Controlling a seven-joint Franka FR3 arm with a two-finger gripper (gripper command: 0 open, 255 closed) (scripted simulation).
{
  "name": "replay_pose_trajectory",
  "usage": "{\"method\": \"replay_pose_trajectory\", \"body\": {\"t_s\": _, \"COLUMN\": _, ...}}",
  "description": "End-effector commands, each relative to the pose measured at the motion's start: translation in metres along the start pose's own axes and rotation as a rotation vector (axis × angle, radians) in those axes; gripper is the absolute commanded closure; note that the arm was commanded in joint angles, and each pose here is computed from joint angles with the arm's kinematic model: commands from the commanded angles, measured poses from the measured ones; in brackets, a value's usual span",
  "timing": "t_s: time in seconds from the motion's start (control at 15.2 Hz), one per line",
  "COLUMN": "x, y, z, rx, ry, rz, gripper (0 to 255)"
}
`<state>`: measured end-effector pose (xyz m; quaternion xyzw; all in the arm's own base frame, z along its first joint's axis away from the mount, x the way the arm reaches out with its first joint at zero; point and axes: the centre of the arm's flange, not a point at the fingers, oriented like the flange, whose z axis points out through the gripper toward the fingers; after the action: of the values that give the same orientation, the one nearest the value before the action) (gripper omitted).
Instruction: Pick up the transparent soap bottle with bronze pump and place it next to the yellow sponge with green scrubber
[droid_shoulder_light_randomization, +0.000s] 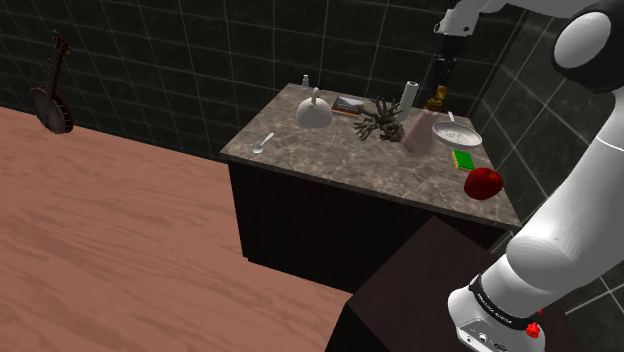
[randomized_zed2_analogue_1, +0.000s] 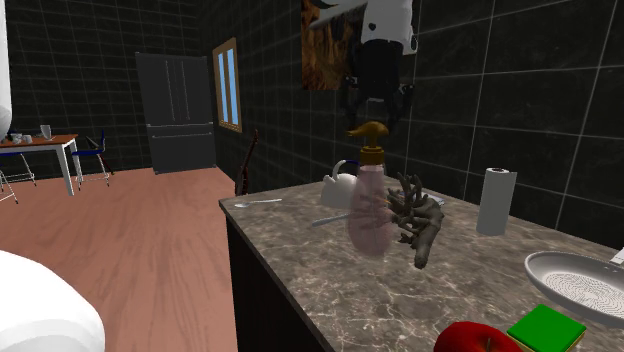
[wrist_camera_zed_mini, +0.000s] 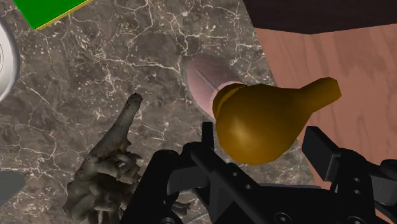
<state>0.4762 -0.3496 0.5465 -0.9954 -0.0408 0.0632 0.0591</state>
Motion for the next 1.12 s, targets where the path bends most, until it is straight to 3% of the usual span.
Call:
{"method": "replay_pose_trajectory", "body": {"t_s": 0.0, "x": -0.023, "y": 0.016, "z": -0.002, "rx": 0.000, "ry": 0.001, "rz": -0.001, "gripper": 255}}
{"method": "replay_pose_trajectory", "body": {"t_s": 0.59, "x": -0.115, "y": 0.090, "z": 0.000, "rx": 0.000, "ry": 0.001, "rz": -0.001, "gripper": 255}}
{"method": "replay_pose_trajectory", "body": {"t_s": 1.06, "x": -0.114, "y": 0.096, "z": 0.031, "rx": 0.000, "ry": 0.001, "rz": -0.001, "gripper": 255}}
